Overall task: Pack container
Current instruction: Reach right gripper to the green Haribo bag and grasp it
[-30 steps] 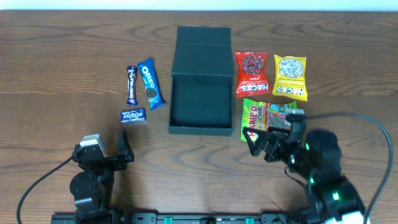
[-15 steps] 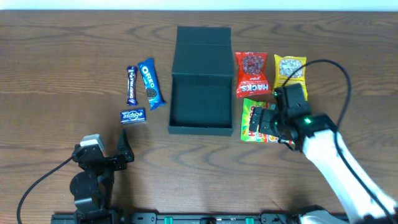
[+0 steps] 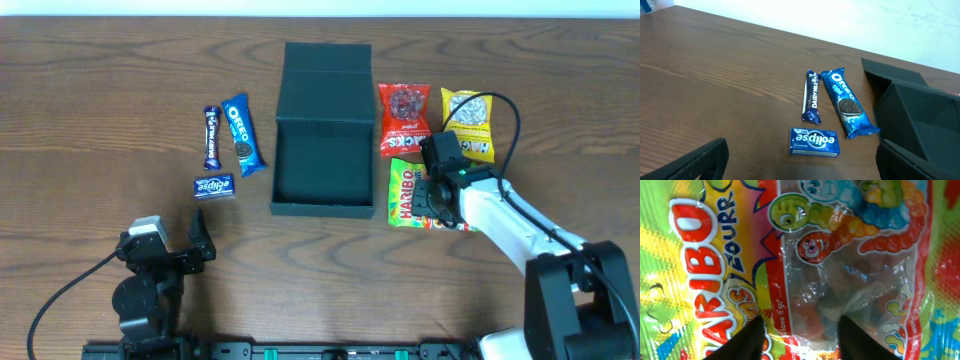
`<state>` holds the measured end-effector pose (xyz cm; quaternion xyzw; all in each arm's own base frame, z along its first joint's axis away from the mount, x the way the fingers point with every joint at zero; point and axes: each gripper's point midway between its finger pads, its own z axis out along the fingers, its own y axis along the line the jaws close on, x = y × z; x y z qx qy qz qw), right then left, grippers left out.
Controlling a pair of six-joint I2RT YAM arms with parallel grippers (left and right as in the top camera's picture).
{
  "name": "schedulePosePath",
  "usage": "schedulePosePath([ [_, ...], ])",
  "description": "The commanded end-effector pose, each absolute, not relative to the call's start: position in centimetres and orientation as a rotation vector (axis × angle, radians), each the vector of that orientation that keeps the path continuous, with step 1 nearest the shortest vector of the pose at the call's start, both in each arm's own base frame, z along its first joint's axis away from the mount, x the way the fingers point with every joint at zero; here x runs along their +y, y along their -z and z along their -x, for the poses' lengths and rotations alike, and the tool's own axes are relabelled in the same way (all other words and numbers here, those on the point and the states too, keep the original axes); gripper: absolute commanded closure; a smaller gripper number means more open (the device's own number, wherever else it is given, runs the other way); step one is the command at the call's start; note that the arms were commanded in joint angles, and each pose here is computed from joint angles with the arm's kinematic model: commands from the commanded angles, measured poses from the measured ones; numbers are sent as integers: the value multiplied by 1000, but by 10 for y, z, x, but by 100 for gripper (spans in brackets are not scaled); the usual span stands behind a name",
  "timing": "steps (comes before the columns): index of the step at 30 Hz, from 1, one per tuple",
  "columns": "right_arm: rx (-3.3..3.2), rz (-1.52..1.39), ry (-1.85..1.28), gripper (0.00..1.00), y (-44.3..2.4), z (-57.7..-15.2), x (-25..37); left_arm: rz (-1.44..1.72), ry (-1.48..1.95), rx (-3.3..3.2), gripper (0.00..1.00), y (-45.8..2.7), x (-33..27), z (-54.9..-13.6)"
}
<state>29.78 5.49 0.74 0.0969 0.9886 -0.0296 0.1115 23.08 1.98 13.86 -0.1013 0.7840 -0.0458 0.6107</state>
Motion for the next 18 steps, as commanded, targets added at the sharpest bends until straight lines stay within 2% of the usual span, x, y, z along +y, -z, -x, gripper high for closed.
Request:
schedulePosePath([
  [1,2929,-291,148,67,3,-297,47,239,99,1835,5,-127,20,-231],
  [5,2958,-290,142,99,9,-292,49,239,98,1835,5,-127,20,-231],
  [11,2992,-286,105,99,10,-286,53,239,99,1835,5,-127,20,-231],
  [18,3010,-271,-195,99,-15,-290,89,239,99,1835,5,-127,20,-231],
])
